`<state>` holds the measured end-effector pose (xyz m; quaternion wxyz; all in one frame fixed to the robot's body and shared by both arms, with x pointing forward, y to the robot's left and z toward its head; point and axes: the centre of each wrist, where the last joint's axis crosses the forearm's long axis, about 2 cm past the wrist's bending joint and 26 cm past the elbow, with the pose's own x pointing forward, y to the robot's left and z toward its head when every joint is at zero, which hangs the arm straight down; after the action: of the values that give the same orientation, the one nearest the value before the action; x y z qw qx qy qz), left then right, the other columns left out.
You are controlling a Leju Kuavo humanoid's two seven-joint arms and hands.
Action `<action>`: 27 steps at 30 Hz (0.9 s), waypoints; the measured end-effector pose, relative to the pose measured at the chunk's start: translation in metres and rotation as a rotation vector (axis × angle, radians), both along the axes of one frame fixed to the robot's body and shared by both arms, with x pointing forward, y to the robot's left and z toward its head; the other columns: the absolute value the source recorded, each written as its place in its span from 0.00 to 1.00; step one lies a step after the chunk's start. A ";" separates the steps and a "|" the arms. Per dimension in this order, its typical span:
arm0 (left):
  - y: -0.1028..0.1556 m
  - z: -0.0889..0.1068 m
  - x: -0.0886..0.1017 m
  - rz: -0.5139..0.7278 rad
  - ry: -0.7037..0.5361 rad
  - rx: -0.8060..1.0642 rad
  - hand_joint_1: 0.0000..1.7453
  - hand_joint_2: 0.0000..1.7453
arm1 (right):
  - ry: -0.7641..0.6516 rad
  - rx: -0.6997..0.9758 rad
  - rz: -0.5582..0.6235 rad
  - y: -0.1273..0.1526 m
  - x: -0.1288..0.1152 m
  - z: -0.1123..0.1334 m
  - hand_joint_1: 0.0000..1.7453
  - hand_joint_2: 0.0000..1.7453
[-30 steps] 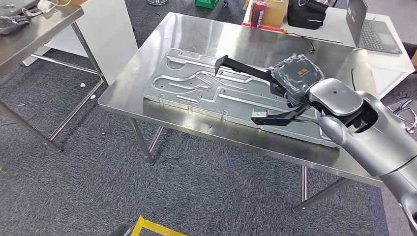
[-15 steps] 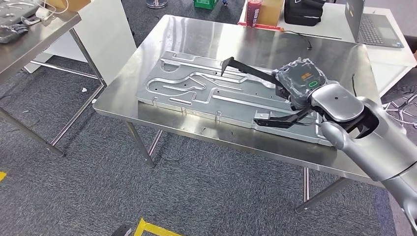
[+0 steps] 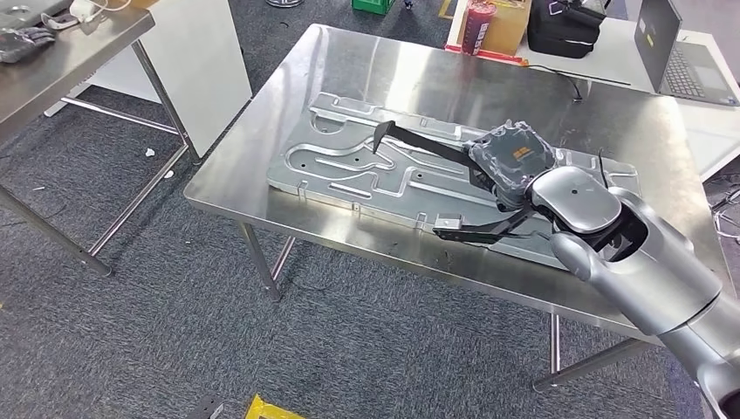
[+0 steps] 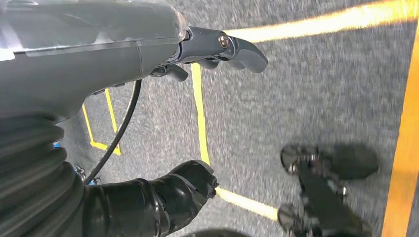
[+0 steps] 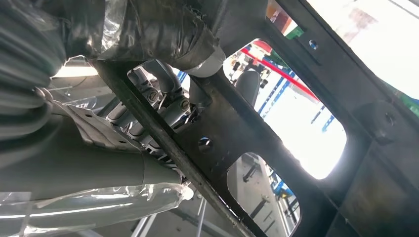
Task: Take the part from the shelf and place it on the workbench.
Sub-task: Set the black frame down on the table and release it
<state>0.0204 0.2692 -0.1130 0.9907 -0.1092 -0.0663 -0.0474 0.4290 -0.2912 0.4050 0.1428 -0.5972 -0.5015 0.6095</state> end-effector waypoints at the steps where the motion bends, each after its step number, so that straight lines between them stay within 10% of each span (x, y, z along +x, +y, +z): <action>1: 0.000 0.000 0.000 0.000 0.000 0.000 0.00 1.00 | 0.003 -0.002 0.000 0.000 0.000 -0.001 1.00 1.00; 27: -0.003 0.000 -0.002 -0.003 0.003 -0.011 0.00 1.00 | -0.024 -0.043 -0.015 -0.016 0.000 0.036 1.00 1.00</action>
<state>0.0187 0.2663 -0.1129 0.9901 -0.1146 -0.0649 -0.0485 0.4291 -0.3073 0.4407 0.1283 -0.6111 -0.4857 0.6117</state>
